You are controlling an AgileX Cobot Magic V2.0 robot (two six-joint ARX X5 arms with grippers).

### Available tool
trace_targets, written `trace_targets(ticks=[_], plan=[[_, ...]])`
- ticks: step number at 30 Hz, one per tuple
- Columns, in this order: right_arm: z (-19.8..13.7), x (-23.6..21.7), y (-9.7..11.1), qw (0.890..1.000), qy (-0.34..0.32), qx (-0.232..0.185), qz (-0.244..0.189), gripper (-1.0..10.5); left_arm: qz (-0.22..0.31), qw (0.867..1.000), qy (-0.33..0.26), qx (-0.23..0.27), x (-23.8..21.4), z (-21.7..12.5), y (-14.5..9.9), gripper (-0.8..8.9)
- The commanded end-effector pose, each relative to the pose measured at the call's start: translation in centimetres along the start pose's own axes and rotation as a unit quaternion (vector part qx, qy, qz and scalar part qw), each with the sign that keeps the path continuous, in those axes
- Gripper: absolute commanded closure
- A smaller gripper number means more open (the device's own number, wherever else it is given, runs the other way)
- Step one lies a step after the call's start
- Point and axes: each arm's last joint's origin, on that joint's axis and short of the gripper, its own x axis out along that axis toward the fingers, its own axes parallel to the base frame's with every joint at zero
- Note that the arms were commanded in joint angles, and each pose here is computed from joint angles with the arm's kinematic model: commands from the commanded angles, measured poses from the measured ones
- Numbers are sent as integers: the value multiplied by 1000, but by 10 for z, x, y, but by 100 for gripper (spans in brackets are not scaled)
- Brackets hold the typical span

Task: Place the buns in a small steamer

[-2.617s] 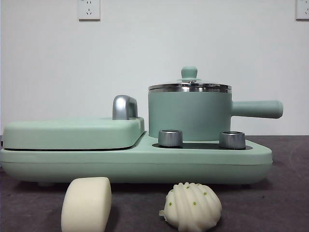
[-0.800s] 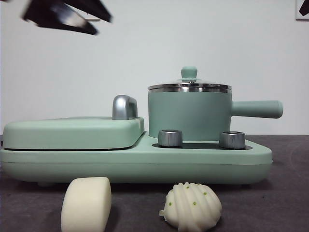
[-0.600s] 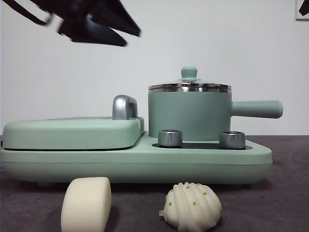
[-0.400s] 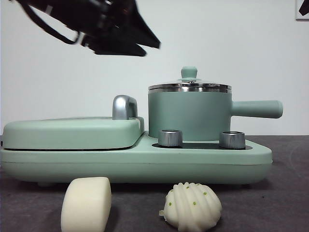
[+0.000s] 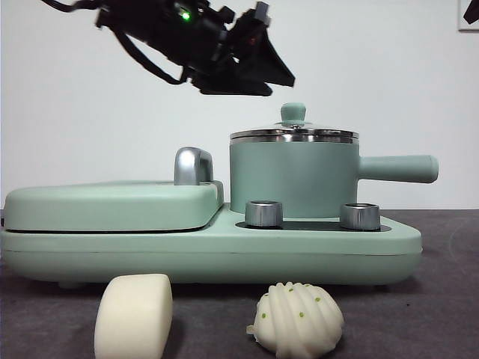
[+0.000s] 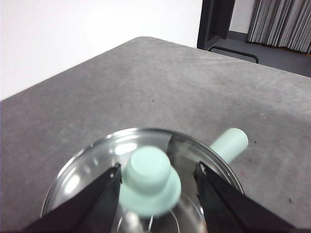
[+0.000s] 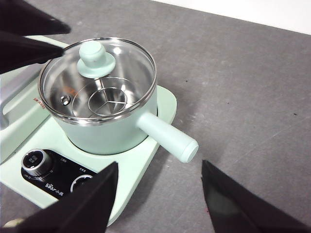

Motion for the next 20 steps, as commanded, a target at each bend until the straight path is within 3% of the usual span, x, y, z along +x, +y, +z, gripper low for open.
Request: trace_targets(ticks=[1,20], plan=[[6,-2,1,1000,-11,2,2,670,-4,1000,-6,22,16,4,1,564],[6,-2,1,1000,-11,2,2,670,-9,999,23,23,47,-17,9,568]])
